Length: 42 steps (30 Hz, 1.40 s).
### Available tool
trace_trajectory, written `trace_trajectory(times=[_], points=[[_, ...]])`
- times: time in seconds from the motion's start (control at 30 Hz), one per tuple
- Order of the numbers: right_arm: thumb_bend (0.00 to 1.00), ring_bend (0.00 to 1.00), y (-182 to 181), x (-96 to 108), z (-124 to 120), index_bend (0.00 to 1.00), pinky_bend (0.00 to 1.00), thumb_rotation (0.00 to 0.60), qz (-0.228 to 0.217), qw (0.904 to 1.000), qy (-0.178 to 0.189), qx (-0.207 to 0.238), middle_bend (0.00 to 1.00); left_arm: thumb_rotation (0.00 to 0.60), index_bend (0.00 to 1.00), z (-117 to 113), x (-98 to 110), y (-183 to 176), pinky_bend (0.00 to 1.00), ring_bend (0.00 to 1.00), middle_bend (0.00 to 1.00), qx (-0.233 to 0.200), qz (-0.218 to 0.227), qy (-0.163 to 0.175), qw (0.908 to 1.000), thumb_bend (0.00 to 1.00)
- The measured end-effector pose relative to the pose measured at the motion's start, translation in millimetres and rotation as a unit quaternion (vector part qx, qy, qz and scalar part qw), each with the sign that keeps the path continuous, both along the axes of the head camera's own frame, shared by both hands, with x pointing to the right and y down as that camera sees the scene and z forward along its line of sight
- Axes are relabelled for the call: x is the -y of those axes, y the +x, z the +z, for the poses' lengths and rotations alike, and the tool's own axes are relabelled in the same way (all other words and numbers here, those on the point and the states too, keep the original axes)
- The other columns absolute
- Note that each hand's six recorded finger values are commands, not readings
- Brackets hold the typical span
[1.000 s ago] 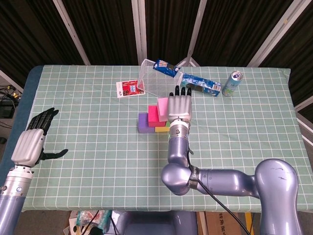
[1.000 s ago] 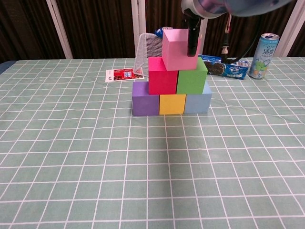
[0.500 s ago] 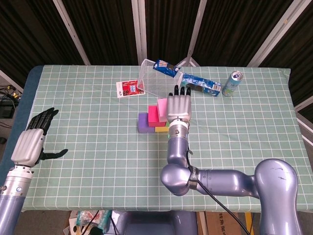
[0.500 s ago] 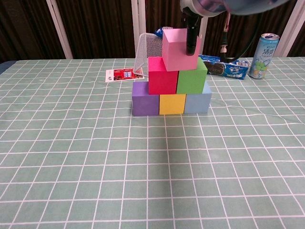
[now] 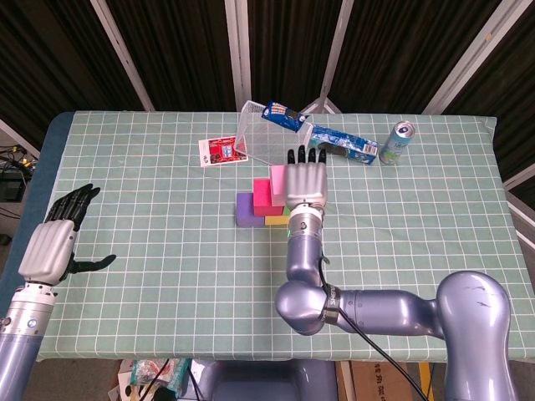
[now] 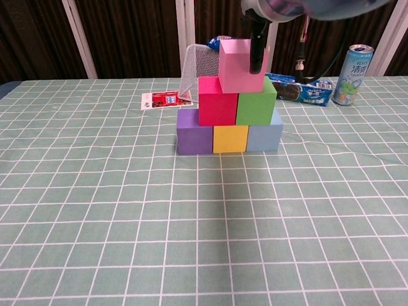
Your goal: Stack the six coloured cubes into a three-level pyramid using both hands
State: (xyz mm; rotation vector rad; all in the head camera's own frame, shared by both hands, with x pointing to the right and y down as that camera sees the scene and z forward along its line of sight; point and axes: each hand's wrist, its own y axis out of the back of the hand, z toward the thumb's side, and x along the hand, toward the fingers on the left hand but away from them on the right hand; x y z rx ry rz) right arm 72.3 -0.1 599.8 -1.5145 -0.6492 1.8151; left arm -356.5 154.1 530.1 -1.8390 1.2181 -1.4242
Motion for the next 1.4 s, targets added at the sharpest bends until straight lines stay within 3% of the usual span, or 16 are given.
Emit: trace_trajectory(times=[0.4,0.77,1.1,1.4], points=[[0.28,0.0,4,-1,-10,0.0,0.0,0.6,0.001,1.0,0.006,0.005,0.0,0.6,0.0,-1,1,-2,0.02,0.0,0.0,0.001,-0.002,0.004,1.0,0.09],[0.28,0.0,28,-11,-49,0.0,0.0,0.6,-0.016,0.9995,0.026,0.005,0.0,0.6,0.0,-4,2,-5,0.02,0.0,0.0,0.009,-0.003,0.012,0.9999,0.09],[0.28,0.0,114,-26,-69,0.0,0.0,0.6,0.027,0.9956,0.086,0.026,0.0,0.6,0.0,0,1,-5,0.02,0.0,0.0,0.023,0.001,0.023,0.9995,0.09],[0.28,0.0,207,-73,-59,0.0,0.0,0.6,0.079,0.984,0.131,0.092,0.0,0.6,0.0,14,-12,-12,0.02,0.0,0.0,0.047,0.01,0.026,0.9985,0.09]])
